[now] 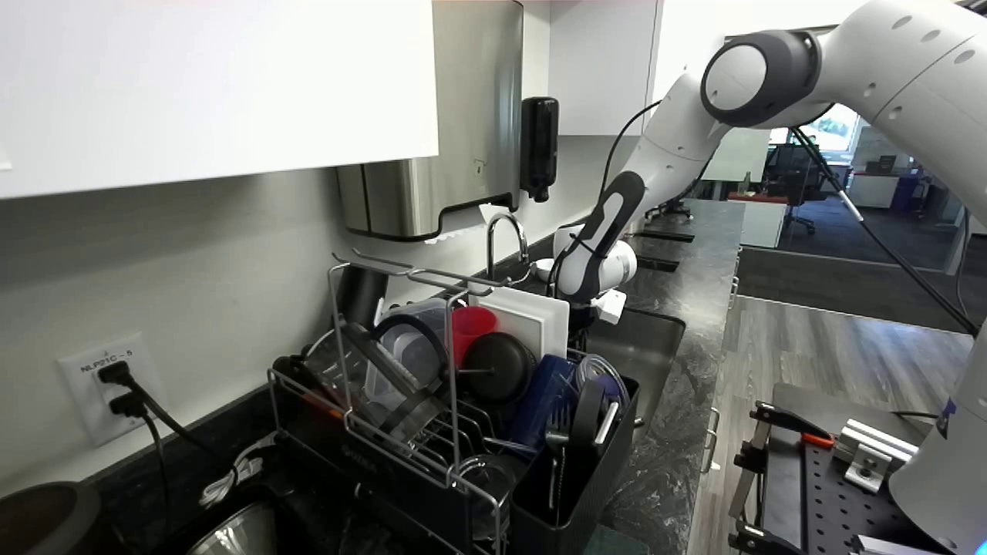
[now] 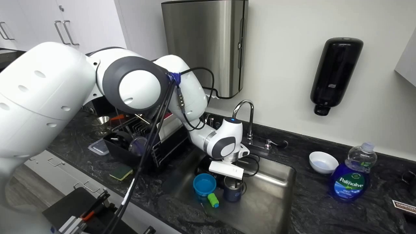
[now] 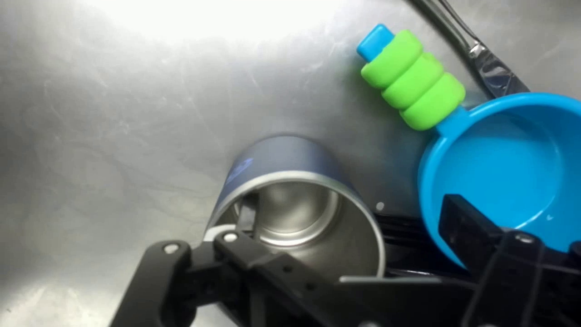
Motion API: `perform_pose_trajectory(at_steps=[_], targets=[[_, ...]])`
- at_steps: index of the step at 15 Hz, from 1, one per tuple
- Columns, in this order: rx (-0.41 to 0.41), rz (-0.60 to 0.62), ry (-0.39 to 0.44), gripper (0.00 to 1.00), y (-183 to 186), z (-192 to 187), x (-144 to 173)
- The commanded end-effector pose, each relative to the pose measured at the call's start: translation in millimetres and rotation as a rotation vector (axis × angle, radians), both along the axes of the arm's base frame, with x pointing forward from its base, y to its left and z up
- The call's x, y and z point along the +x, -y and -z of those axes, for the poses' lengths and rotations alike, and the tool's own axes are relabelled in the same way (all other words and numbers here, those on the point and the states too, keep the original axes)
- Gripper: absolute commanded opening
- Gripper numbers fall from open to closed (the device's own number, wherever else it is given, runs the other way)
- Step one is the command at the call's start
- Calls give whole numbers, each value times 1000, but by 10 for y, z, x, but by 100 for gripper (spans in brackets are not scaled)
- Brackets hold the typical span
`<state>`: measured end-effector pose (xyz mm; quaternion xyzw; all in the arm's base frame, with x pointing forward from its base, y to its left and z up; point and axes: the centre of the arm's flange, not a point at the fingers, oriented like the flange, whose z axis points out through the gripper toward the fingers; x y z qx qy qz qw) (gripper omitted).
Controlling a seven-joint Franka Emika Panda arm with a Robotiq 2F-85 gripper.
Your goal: Put the blue cup in the sink on the dish rack
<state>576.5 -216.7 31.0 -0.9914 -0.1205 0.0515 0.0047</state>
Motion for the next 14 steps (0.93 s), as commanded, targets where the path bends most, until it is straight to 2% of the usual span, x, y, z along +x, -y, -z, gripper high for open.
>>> perform_pose_trajectory(at_steps=[1,9,14], targets=[[-16,15,-33,100,12,-35,-87],[-28,42,-53,100,131,0,-178],[-62,84,-54,100,278,-13,-260]])
